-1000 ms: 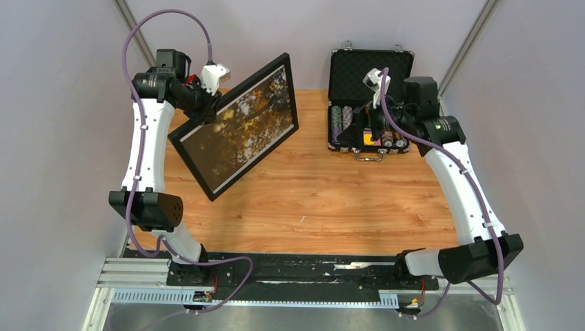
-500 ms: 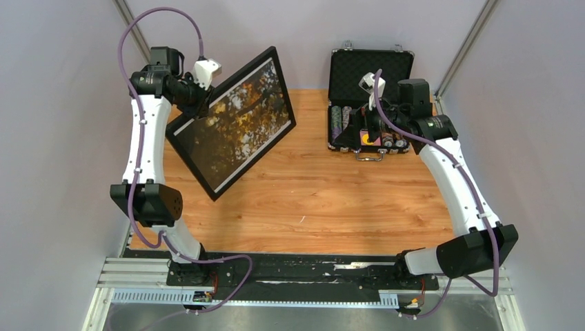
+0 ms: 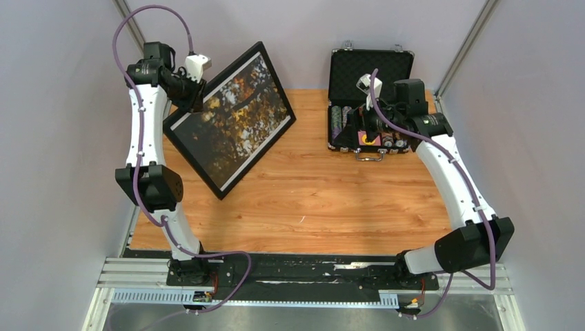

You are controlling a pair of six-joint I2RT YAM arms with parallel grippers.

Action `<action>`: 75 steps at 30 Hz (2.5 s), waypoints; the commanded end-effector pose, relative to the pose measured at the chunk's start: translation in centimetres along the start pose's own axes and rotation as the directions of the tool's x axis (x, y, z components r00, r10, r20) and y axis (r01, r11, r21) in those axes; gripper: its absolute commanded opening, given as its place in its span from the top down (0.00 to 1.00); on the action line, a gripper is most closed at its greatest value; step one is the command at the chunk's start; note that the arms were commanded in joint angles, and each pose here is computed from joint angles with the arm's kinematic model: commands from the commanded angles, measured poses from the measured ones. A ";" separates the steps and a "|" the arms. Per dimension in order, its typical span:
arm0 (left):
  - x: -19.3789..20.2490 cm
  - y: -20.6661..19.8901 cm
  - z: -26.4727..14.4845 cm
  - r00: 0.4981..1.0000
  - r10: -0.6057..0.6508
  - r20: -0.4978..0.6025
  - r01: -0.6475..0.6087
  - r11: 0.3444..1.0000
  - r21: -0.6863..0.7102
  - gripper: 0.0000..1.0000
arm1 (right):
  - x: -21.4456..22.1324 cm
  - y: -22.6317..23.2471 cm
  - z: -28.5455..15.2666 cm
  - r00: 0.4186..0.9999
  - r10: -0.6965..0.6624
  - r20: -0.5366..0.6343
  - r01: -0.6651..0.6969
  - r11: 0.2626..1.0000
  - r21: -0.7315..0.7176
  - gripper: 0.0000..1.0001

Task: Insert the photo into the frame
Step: Turn over the photo frame at the center of the board.

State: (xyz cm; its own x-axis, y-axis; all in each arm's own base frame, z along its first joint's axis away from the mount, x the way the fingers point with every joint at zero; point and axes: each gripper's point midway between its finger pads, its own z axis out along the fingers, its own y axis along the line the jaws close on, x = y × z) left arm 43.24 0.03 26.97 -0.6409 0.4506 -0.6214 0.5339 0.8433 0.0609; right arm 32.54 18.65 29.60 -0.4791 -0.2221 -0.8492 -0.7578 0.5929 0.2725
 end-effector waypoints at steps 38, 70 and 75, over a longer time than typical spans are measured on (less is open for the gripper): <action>18.0 -6.0 10.7 0.728 -0.680 -0.085 0.685 0.726 0.062 1.00 | 4.5 -2.6 4.0 0.995 0.063 -0.083 -0.064 0.998 -0.017 0.07; 24.7 -8.7 14.7 0.546 -0.803 -0.239 0.836 0.542 0.088 0.47 | 18.3 -4.8 17.0 0.862 0.373 -0.342 -0.409 0.912 -0.037 0.13; 24.7 -8.8 14.8 0.543 -0.803 -0.246 0.838 0.537 0.099 0.40 | 18.7 -4.4 17.9 0.849 0.384 -0.362 -0.431 0.900 -0.056 0.13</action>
State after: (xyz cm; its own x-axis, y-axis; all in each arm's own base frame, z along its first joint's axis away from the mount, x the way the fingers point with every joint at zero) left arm 30.93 -4.42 2.80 -0.9197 -0.3604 -0.1562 -0.1283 0.6515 -0.7478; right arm 34.08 24.58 4.32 -0.8602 -0.2514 -0.4437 -0.4970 0.6086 0.6186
